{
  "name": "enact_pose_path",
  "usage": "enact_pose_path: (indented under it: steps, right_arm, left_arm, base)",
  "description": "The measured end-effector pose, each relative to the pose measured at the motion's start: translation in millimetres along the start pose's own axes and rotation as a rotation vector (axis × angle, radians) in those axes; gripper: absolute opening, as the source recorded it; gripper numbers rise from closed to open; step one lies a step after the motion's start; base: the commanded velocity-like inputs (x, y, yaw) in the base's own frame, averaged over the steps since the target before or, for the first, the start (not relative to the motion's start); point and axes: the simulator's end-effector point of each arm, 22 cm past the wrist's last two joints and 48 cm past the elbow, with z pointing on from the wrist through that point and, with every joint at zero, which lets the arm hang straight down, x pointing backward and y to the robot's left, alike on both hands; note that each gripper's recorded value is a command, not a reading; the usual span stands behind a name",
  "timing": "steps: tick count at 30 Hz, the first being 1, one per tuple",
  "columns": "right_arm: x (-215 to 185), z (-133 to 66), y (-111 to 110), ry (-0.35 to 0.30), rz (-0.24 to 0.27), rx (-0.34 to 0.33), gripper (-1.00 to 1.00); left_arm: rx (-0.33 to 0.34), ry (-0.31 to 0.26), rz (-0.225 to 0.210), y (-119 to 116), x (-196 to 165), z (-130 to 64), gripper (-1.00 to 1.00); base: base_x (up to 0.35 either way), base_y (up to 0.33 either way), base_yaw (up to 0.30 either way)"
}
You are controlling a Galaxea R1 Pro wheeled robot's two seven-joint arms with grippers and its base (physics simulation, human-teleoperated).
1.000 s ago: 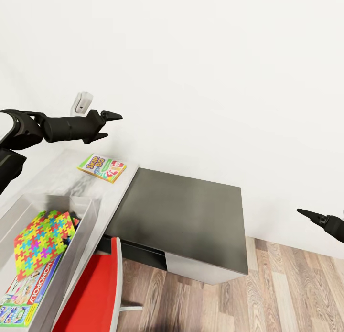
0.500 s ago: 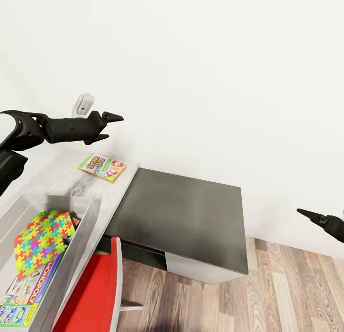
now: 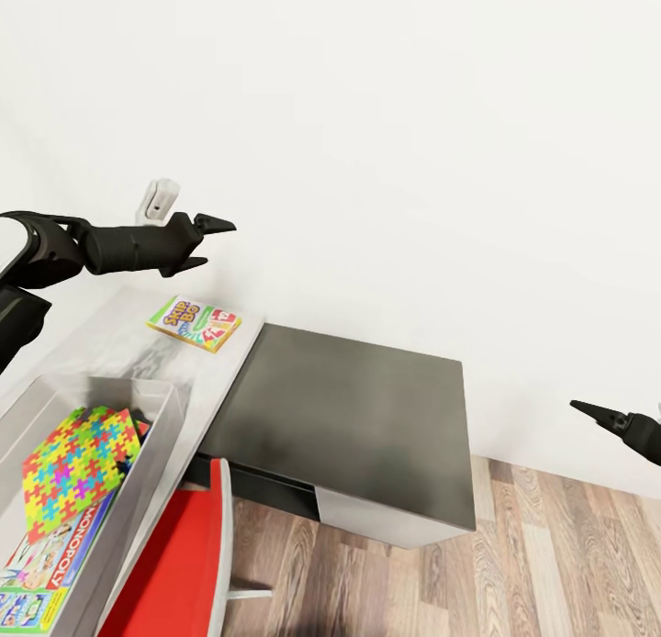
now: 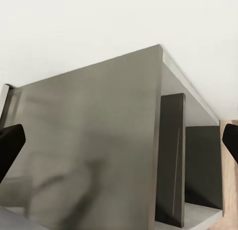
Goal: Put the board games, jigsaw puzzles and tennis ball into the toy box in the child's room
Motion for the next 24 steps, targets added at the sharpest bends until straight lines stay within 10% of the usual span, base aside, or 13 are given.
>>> enact_pose_path:
  steps: [9, 24]
  right_arm:
    - [9, 5.7, 3, 0.026, -0.003, -0.007, 1.0]
    - [80, 40.0, 30, 0.215, -0.028, -0.064, 1.0]
  left_arm:
    - [-0.078, -0.022, -0.034, 39, -17, -5.1, 1.0]
    - [-0.4, -0.08, -0.223, 200, -51, -20.0, 1.0]
  base:
    - [0.007, -0.006, 0.0]
    - [0.001, -0.001, 0.0]
